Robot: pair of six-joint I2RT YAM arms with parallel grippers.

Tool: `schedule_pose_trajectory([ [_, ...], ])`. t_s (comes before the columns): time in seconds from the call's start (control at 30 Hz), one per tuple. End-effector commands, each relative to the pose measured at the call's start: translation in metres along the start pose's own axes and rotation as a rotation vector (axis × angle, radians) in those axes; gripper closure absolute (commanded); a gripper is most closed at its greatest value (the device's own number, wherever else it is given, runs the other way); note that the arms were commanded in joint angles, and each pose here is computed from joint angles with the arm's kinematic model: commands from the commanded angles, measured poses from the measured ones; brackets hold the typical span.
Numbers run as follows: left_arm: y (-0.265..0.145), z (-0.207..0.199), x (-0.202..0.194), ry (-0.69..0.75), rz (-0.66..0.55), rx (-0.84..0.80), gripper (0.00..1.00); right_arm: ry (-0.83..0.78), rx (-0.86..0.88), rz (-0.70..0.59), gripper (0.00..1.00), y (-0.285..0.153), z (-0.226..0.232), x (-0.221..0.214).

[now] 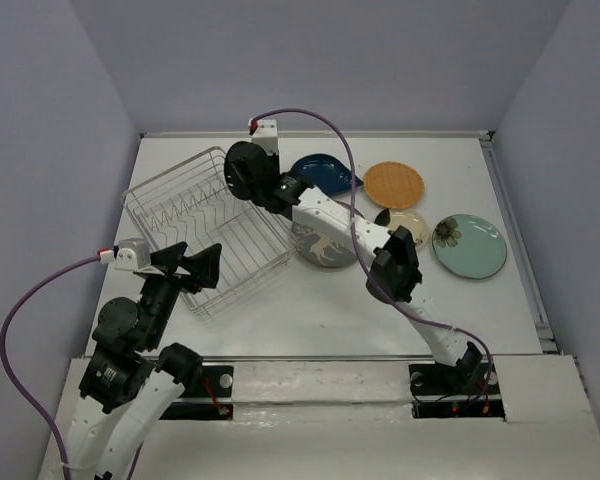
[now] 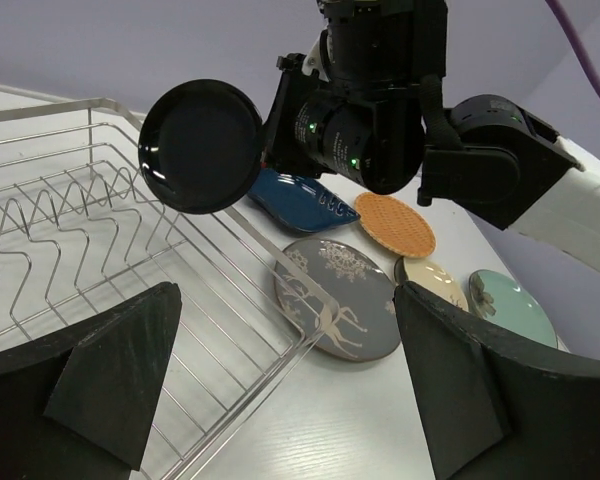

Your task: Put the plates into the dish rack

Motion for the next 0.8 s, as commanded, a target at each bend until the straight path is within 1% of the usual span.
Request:
schedule_pose_trajectory([
  [0.0, -0.007, -0.012, 0.029, -0.007, -0.083, -0.038, 0.01, 0.080, -0.064, -0.139, 0.93, 0.000, -0.003, 0.041],
  [0.23, -0.008, -0.004, 0.033, -0.018, -0.103, 0.017, 0.01, 0.044, -0.083, -0.149, 0.93, 0.010, -0.001, 0.032],
  [0.43, -0.007, 0.000, 0.033, -0.020, -0.109, 0.040, 0.01, 0.003, -0.060, -0.164, 0.93, 0.015, 0.018, 0.017],
  [0.47, -0.007, 0.001, 0.033, -0.020, -0.110, 0.042, 0.01, -0.036, -0.059, -0.174, 0.93, 0.012, 0.022, 0.016],
  [0.53, -0.007, 0.001, 0.033, -0.020, -0.110, 0.042, 0.01, -0.058, -0.067, -0.205, 0.93, 0.012, 0.030, 0.015],
  [0.57, -0.007, 0.001, 0.033, -0.020, -0.112, 0.044, 0.01, -0.106, -0.065, -0.217, 0.93, 0.009, 0.034, 0.014],
  [0.63, -0.008, 0.002, 0.033, -0.022, -0.113, 0.047, 0.01, -0.122, -0.084, -0.248, 0.93, 0.007, 0.037, 0.017],
  [0.7, -0.008, 0.003, 0.034, -0.025, -0.116, 0.054, 0.01, -0.173, -0.108, -0.263, 0.93, 0.006, 0.039, 0.014],
  [0.77, -0.008, 0.005, 0.034, -0.025, -0.118, 0.064, 0.01, -0.188, -0.115, -0.265, 0.93, 0.004, 0.041, 0.011],
])
Point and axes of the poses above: each gripper's point midway between its finger pads, its own y axis out along the fingers, its own z axis along the line the jaws close on, x = y × z, the point moved 1 cm from there along -y, back along the fingers, and after that the axes turned 6 degrees about -y, right-handed, at the moved point
